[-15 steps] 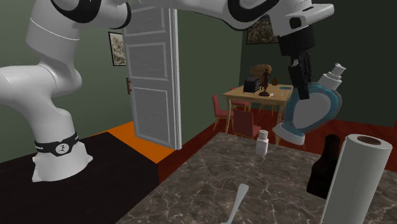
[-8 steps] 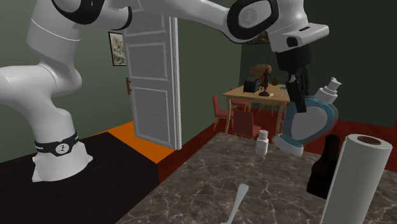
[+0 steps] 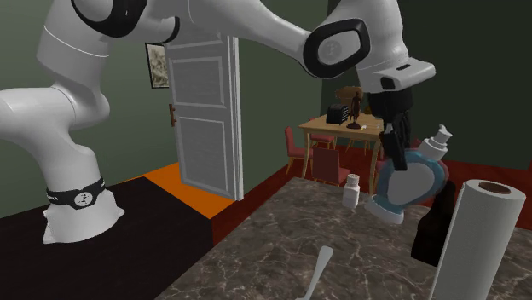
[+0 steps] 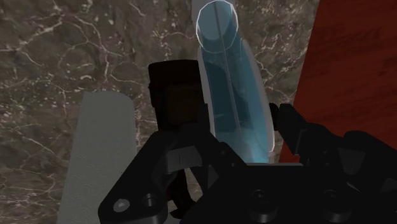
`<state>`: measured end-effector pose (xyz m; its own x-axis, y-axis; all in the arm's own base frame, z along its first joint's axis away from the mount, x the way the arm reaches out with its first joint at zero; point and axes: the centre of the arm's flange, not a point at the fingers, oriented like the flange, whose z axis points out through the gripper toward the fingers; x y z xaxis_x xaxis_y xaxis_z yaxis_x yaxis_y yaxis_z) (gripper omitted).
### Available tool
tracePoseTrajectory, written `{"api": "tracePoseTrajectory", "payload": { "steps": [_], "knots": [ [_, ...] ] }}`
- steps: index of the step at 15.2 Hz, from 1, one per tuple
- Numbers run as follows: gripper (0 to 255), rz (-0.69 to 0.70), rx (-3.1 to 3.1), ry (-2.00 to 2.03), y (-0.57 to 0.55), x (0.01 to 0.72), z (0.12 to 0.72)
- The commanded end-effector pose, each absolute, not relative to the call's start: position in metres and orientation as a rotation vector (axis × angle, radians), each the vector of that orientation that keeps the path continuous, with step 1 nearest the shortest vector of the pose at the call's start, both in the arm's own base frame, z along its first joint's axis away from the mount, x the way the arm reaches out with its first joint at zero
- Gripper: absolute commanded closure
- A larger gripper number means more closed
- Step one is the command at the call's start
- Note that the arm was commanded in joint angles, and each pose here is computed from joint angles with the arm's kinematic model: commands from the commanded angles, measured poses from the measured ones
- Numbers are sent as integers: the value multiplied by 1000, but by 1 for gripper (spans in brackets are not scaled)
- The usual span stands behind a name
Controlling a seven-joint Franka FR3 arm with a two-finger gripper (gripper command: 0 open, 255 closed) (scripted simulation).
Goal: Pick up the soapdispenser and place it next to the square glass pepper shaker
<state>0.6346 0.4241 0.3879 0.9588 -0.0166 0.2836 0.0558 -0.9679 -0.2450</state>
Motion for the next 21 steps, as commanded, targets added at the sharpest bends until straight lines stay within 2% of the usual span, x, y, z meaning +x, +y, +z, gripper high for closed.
{"api": "tracePoseTrajectory", "payload": {
  "steps": [1, 10, 11, 16, 21],
  "knots": [
    [255, -418, -2857, -29, 424, 634, 379],
    [255, -418, -2857, -29, 424, 634, 368],
    [0, -418, -2857, -29, 424, 634, 367],
    [0, -418, -2857, -29, 424, 634, 368],
    [0, -418, -2857, -29, 412, 620, 414]
  ]
}}
